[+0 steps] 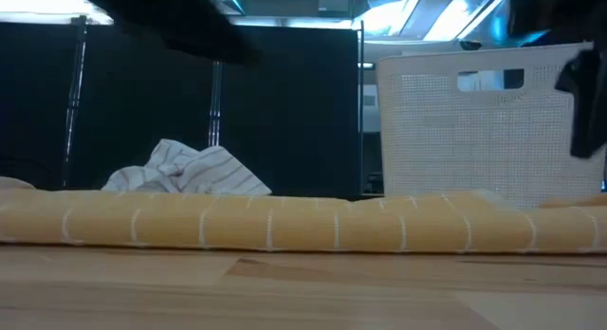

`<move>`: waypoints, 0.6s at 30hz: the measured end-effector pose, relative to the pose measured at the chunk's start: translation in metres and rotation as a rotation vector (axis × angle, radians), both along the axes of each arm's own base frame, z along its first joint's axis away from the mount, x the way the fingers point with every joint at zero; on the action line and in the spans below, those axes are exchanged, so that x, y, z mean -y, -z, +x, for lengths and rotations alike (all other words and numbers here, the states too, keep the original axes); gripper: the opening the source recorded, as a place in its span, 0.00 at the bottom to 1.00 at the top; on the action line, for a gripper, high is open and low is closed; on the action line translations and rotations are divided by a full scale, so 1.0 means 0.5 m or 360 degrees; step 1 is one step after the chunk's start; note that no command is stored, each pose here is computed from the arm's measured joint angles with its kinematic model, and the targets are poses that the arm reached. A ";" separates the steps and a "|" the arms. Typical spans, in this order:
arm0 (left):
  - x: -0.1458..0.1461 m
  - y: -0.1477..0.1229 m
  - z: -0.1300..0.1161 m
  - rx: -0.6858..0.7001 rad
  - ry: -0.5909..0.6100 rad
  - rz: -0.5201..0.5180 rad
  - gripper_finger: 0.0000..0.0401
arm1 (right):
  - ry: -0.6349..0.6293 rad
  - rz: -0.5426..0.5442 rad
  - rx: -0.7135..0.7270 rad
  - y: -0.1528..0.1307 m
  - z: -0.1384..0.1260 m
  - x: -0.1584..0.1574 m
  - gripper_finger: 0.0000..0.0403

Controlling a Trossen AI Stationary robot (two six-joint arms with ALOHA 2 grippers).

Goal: Fold towel
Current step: Fold the yellow patterned towel

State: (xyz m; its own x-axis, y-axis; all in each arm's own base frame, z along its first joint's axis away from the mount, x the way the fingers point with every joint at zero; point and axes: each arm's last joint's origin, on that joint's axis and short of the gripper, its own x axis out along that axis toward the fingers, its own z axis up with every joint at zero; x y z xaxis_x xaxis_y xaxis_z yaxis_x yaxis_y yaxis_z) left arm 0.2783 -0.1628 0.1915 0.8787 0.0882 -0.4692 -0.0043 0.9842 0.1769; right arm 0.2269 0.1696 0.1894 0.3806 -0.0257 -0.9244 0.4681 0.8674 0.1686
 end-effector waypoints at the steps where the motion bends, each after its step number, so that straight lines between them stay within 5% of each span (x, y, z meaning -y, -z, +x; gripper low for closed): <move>1: -0.009 0.009 0.016 0.0013 0.0015 0.0019 0.42 | 0.0029 0.0007 -0.0006 0.008 -0.003 0.003 0.51; 10: -0.078 0.083 0.117 0.0065 0.0066 -0.0019 0.36 | 0.0214 0.0196 -0.0012 0.053 -0.033 0.051 0.51; 18: -0.086 0.121 0.149 -0.0013 0.0065 -0.0040 0.34 | 0.0437 0.0437 0.0166 0.100 -0.035 0.080 0.51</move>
